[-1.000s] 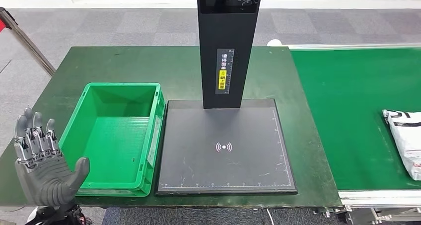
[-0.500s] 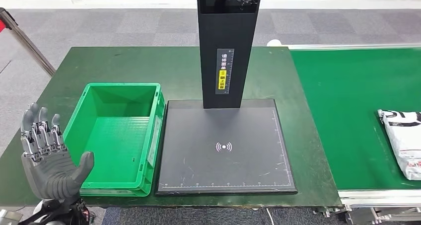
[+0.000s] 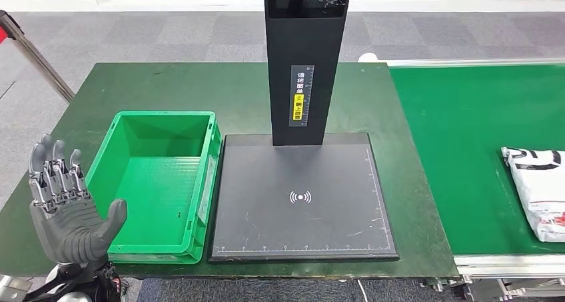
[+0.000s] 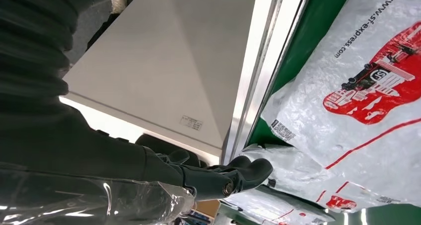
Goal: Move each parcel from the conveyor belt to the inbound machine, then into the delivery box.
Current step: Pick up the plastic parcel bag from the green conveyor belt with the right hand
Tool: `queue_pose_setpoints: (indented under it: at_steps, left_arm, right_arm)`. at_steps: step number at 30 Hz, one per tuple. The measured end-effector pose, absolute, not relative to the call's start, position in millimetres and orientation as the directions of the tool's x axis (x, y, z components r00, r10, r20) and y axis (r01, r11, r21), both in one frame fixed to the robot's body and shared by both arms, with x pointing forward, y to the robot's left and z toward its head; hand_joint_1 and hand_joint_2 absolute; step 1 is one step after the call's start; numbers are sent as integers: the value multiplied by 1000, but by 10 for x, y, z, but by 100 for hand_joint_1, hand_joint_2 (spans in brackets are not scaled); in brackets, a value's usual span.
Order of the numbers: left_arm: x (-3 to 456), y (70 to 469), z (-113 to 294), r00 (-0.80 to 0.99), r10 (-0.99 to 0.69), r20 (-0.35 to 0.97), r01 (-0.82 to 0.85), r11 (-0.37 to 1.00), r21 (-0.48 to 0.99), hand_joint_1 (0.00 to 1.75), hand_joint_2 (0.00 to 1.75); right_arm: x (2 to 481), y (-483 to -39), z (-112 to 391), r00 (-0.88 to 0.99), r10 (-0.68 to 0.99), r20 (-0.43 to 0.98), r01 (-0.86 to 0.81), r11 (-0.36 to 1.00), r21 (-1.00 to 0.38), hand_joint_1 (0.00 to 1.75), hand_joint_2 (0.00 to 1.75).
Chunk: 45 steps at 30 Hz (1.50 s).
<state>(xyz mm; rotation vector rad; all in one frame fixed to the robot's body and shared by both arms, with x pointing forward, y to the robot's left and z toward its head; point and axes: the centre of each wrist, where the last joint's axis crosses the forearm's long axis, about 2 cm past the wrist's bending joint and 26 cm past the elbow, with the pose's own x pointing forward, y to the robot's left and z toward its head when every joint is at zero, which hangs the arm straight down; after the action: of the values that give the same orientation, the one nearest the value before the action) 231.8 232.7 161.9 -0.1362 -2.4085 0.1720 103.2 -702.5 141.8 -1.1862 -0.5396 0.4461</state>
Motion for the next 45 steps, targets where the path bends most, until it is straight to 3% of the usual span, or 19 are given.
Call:
queue_pose_setpoints:
  at_steps: [20, 45]
  left_arm:
    - [2362, 2315, 1606, -740, 149, 656, 51, 985, -166, 0, 175]
    - [2374, 2300, 1625, -744, 164, 648, 81, 984, -157, 0, 175]
  right_arm:
    - [1684, -6738, 1263, 674, 735, 74, -156, 240, -958, 0, 175]
    - [1746, -6705, 1172, 666, 744, 50, -178, 224, -958, 0, 175]
